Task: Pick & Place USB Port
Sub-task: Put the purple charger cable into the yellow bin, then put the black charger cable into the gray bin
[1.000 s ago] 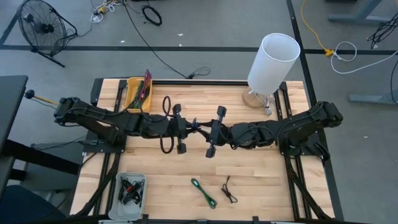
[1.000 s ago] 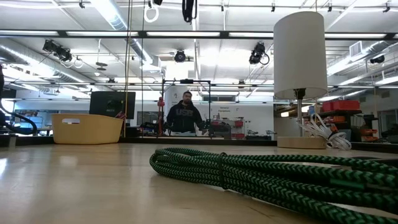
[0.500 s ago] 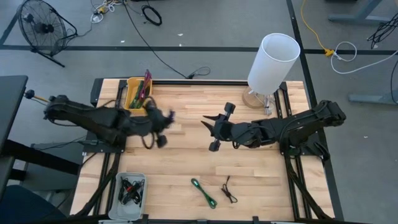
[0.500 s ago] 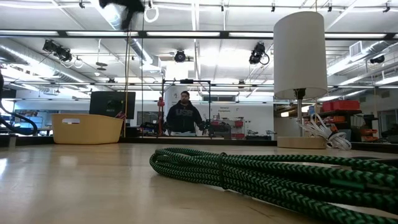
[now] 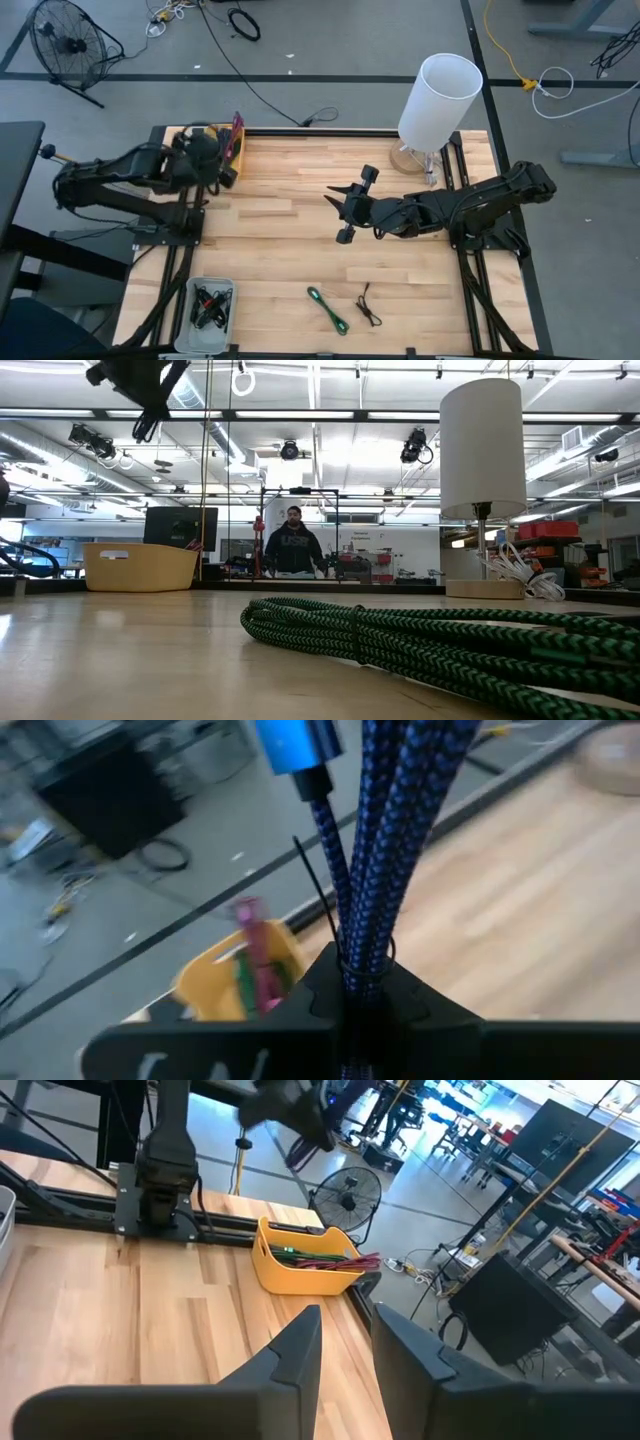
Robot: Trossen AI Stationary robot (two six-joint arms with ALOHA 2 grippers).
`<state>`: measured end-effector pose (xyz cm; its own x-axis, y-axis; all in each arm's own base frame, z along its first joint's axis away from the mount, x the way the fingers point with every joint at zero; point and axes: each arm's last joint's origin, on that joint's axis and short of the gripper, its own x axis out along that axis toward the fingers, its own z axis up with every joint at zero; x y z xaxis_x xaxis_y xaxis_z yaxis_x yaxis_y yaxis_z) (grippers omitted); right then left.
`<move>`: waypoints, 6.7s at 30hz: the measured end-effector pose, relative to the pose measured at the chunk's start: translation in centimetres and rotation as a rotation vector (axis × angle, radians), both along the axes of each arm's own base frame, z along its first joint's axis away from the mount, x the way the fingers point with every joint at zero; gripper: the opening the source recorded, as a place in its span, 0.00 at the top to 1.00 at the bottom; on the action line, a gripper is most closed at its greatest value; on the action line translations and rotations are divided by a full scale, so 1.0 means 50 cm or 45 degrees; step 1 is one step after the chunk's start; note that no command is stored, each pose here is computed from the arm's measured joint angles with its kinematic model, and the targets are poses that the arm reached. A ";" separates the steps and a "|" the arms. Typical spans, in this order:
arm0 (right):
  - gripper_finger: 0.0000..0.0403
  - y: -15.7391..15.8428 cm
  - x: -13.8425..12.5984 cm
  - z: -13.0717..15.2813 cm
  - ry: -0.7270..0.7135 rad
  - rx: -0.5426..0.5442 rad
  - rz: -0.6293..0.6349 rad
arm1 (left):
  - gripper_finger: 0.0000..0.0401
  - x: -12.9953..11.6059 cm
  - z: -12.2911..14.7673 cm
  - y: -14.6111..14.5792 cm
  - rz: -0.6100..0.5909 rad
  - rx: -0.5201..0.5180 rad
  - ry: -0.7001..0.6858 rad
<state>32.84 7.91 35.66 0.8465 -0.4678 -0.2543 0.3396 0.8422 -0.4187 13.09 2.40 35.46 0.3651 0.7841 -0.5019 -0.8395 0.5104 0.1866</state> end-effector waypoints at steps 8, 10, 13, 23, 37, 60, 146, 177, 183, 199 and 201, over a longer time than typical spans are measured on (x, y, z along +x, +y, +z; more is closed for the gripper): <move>0.77 -0.001 -0.002 -0.006 0.027 0.016 -0.008 | 0.96 -0.006 -0.040 0.088 0.154 -0.081 0.158; 0.77 -0.001 -0.003 -0.007 0.039 0.012 -0.009 | 0.96 -0.005 -0.062 0.114 0.139 -0.122 0.173; 0.77 -0.001 -0.003 -0.009 0.050 0.008 -0.009 | 0.96 -0.007 -0.096 0.155 0.138 -0.168 0.146; 0.77 -0.001 -0.004 -0.011 0.067 0.003 -0.008 | 0.96 -0.062 -0.193 0.229 0.260 -0.267 0.144; 0.77 0.001 -0.003 -0.011 0.062 0.022 0.032 | 0.96 -0.032 -0.288 0.274 0.283 -0.420 0.131; 0.77 0.002 -0.002 -0.012 0.067 0.030 0.052 | 0.65 -0.009 -0.335 0.315 0.430 -0.420 0.168; 0.77 0.295 -0.053 -0.341 0.952 1.430 -0.272 | 0.54 0.213 -0.094 -0.171 -1.405 0.200 -0.671; 0.99 0.322 -0.051 -0.430 1.108 1.296 -0.254 | 0.54 0.212 -0.093 -0.174 -1.444 0.144 -0.715; 1.00 0.313 -0.064 -0.376 1.060 1.318 -0.206 | 0.54 0.212 -0.092 -0.174 -1.445 0.145 -0.716; 1.00 0.260 -0.085 -0.231 0.679 1.134 -0.076 | 0.54 0.212 -0.092 -0.174 -1.442 0.139 -0.725; 1.00 0.240 -0.085 -0.203 0.569 1.029 -0.055 | 0.54 0.212 -0.091 -0.174 -1.434 0.120 -0.743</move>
